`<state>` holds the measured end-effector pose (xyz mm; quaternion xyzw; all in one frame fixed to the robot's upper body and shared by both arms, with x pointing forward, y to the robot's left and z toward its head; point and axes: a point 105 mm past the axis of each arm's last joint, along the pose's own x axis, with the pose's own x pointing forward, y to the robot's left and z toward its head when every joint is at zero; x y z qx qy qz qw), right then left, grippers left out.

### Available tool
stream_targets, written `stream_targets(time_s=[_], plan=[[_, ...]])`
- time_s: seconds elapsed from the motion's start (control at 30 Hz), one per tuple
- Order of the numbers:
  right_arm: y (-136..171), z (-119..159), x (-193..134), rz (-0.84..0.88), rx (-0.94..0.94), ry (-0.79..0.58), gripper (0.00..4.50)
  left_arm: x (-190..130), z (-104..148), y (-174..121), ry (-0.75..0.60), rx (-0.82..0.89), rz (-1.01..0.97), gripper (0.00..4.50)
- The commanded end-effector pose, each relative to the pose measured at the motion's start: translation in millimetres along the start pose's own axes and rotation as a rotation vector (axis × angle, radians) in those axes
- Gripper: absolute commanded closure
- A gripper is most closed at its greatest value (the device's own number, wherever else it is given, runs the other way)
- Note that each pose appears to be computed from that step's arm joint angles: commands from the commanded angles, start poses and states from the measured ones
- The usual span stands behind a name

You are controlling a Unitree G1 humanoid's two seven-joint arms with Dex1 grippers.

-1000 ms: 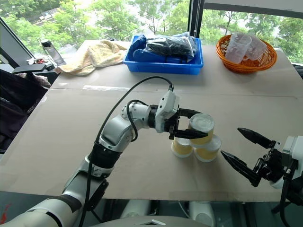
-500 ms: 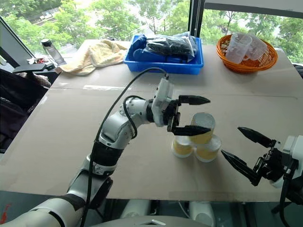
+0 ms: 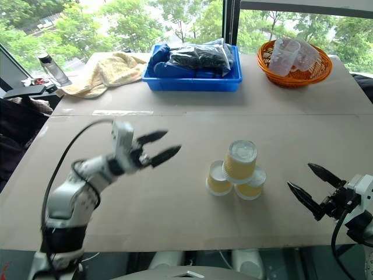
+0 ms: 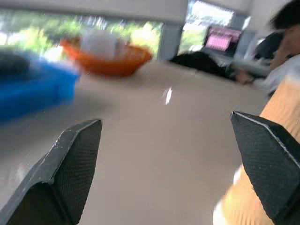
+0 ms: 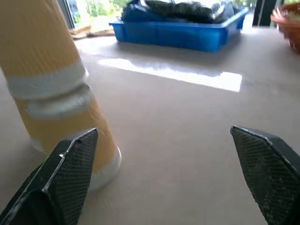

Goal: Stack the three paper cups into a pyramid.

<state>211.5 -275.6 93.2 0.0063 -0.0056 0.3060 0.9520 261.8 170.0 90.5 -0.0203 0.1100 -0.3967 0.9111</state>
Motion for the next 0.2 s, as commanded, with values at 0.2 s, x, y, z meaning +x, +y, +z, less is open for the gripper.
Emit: stream_targets(time_s=[0.2], plan=[[-10.3, -11.1, 9.0, 0.125, -0.085, 0.046, 0.0, -10.7, -14.9, -30.7, 0.033, 0.162, 0.026, 0.01]])
